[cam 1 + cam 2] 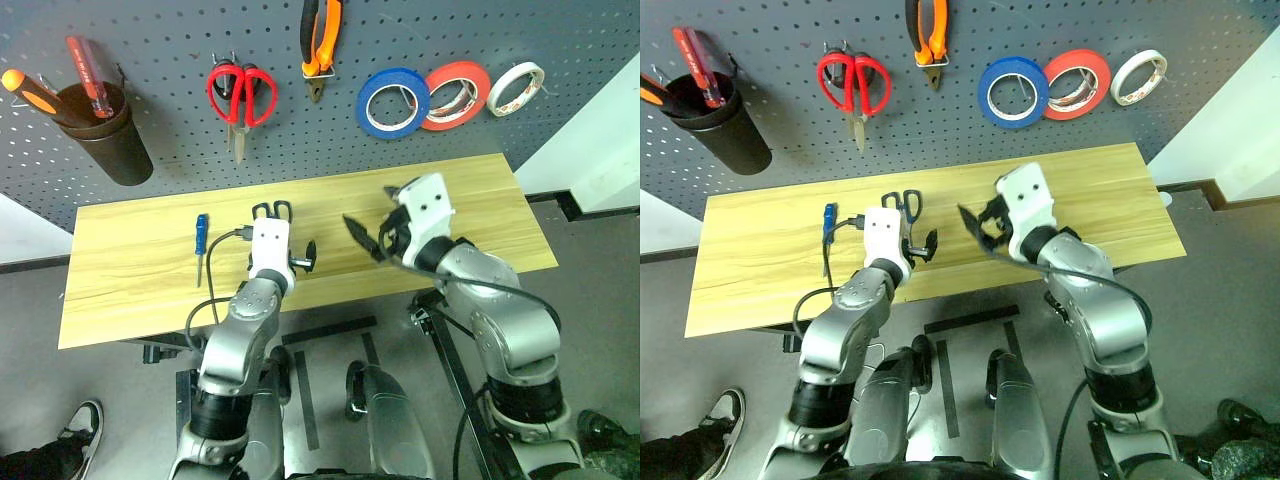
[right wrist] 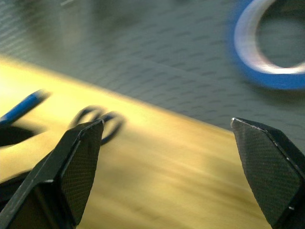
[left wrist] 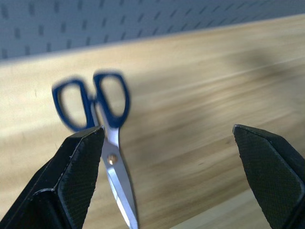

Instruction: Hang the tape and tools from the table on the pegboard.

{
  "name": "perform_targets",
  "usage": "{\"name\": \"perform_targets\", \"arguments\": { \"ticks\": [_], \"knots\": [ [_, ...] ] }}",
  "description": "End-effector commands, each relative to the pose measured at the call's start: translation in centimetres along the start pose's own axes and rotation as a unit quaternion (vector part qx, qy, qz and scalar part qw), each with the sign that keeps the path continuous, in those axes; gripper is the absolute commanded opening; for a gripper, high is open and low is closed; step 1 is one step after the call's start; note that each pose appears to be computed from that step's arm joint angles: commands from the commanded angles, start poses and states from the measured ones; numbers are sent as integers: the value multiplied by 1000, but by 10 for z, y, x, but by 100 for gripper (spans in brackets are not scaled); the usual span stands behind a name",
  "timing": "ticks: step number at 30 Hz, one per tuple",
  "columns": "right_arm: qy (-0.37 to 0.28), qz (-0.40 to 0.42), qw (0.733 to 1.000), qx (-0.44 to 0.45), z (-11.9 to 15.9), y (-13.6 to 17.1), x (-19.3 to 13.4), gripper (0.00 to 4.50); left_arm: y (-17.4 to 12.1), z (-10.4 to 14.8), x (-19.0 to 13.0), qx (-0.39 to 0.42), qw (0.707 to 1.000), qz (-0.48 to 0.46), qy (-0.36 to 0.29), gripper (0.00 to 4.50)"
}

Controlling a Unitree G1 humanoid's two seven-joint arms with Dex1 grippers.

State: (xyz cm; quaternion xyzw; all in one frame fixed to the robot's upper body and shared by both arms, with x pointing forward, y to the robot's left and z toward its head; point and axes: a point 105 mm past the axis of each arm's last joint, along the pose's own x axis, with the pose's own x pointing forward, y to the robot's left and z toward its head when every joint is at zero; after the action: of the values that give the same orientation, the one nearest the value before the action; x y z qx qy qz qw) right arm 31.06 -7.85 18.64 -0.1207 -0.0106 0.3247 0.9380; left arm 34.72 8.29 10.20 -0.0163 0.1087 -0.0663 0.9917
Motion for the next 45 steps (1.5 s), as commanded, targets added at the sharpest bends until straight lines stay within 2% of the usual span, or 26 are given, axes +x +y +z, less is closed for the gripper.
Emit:
{"name": "perform_targets", "arguments": {
  "ticks": [1,5,15,34,45],
  "knots": [
    [-4,106,994,-16,3,38,-17,447,13,1,10,10,999,52,11,450],
    [0,147,989,-15,-3,55,-29,447,24,-1,16,14,995,93,34,450],
    [-14,116,993,-10,1,45,-29,447,33,-10,32,-1,988,144,63,450],
    [-17,97,995,-15,4,40,-35,447,30,-21,67,-15,988,130,80,450],
    [-19,89,996,-17,4,39,-34,447,29,-31,72,-17,986,125,107,450]
  ]
}}
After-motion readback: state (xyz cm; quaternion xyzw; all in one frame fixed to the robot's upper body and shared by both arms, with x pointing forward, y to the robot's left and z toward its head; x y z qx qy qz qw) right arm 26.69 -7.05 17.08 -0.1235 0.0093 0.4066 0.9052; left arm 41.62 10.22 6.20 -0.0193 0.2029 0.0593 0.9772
